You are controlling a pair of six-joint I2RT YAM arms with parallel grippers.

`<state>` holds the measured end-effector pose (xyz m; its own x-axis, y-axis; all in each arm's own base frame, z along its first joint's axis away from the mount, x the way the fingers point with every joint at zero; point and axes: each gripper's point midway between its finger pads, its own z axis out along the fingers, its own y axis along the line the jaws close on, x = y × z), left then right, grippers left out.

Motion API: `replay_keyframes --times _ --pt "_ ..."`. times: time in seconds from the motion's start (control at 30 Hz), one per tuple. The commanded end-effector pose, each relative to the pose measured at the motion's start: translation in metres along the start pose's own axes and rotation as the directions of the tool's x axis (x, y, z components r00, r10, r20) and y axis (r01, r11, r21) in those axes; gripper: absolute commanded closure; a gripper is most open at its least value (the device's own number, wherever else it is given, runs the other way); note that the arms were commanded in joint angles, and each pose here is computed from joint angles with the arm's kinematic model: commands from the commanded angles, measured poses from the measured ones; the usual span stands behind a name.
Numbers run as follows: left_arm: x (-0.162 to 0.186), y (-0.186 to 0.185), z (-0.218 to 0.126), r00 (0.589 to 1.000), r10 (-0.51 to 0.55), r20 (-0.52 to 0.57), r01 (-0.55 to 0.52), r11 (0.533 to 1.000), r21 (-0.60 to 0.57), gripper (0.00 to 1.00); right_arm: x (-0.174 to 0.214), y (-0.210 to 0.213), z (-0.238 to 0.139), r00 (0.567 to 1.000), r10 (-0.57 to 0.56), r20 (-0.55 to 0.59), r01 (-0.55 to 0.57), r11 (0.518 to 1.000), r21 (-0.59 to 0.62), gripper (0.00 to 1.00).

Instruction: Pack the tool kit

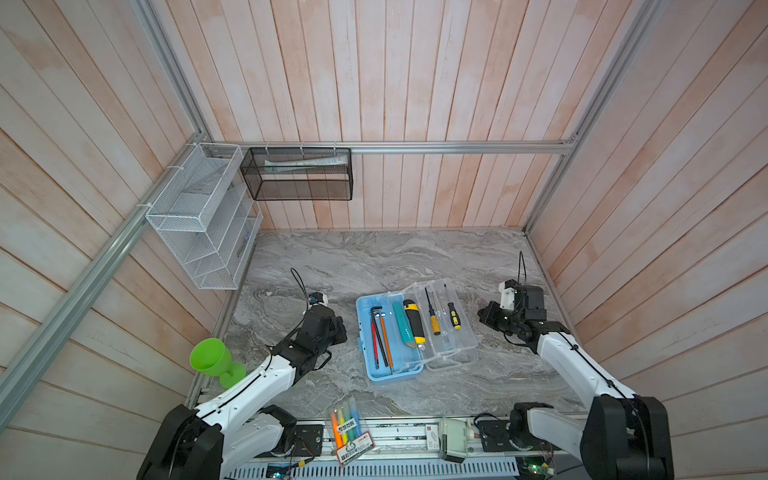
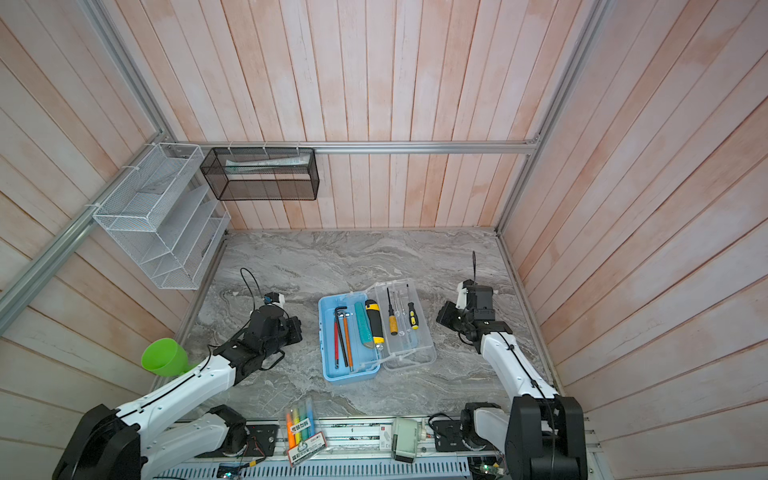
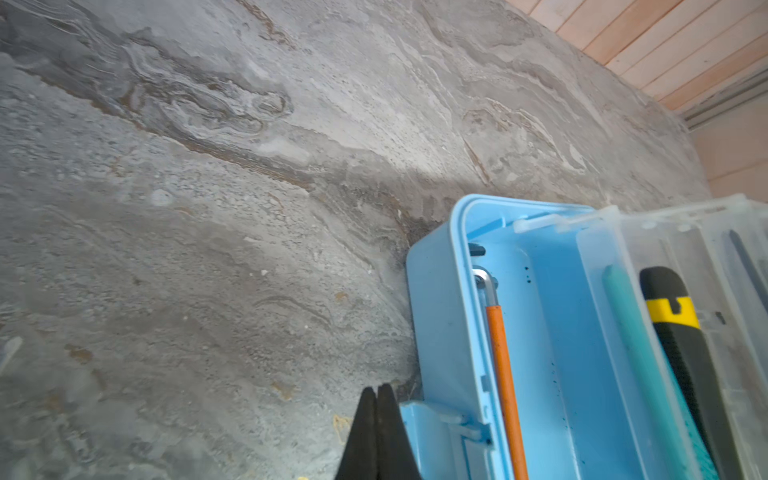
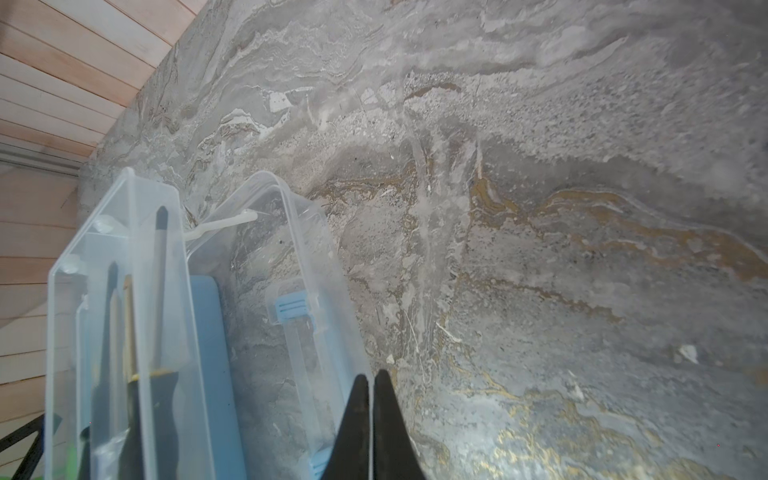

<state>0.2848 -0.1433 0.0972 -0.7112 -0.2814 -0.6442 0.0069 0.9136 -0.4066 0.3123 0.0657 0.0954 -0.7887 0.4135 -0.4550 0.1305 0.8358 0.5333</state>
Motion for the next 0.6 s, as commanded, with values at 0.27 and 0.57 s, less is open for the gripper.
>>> replay_keyframes --times 0.27,0.57 --pt "0.036 -0.033 0.021 0.998 0.017 -0.064 -0.013 0.998 0.064 1.00 0.011 -0.001 0.023 0.988 -0.054 -0.143 0.048 0.998 -0.042 1.00" --pt "0.040 -0.051 0.014 0.997 0.044 -0.058 -0.038 0.994 0.103 1.00 0.031 -0.003 0.028 0.985 -0.008 -0.174 -0.006 0.997 -0.075 1.00"
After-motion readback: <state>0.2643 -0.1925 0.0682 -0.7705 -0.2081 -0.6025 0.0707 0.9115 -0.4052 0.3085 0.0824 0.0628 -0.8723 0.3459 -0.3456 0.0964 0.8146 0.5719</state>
